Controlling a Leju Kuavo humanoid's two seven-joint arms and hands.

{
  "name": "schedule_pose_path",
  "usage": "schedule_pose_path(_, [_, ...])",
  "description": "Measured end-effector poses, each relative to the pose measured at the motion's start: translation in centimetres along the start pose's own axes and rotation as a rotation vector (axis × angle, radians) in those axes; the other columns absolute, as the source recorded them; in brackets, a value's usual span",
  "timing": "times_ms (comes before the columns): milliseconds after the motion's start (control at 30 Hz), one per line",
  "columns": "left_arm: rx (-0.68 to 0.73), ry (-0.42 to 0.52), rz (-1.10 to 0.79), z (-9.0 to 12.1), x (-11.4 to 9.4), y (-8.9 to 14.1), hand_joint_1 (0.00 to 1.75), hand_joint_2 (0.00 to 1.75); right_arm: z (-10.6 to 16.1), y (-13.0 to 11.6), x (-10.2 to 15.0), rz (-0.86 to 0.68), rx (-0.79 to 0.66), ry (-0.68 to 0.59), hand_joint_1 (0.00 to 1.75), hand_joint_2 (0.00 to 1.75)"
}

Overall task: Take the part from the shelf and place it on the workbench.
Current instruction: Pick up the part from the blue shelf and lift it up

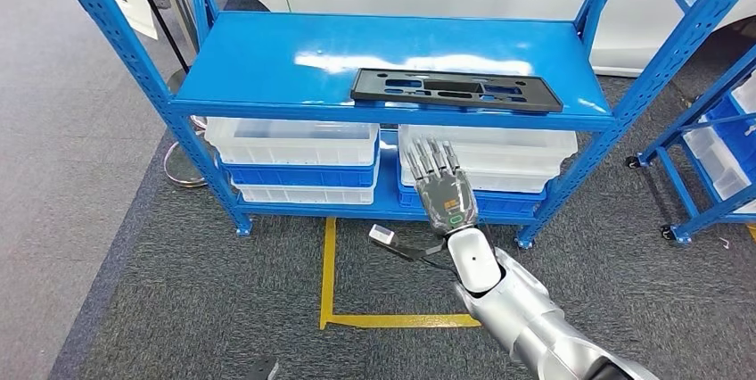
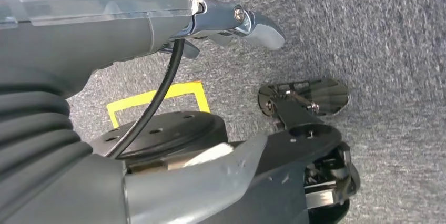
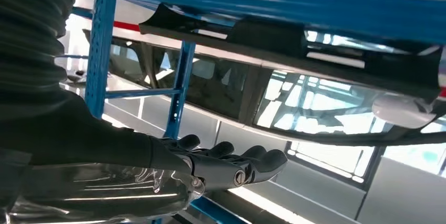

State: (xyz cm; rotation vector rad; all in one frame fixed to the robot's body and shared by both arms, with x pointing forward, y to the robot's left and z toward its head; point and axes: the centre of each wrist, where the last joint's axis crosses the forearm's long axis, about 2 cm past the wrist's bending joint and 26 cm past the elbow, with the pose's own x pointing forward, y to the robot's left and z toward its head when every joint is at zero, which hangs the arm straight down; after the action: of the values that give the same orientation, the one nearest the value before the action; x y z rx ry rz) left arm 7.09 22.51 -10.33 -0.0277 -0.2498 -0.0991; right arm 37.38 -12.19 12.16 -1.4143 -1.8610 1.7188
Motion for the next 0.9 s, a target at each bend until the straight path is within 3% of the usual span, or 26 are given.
schedule_pose_path(567, [0.001, 0.001, -0.006, 0.0, 0.1, -0.1, 0.0, 0.0, 0.0, 0.6, -0.8, 0.06, 0.038, -0.051, 0.0, 1.75])
schedule_pose_path(900, [0.004, 0.0, -0.017, 0.0, 0.1, -0.1, 0.0, 0.0, -1.2, -0.6, -0.7, 0.033, -0.017, -0.061, 0.0, 1.75])
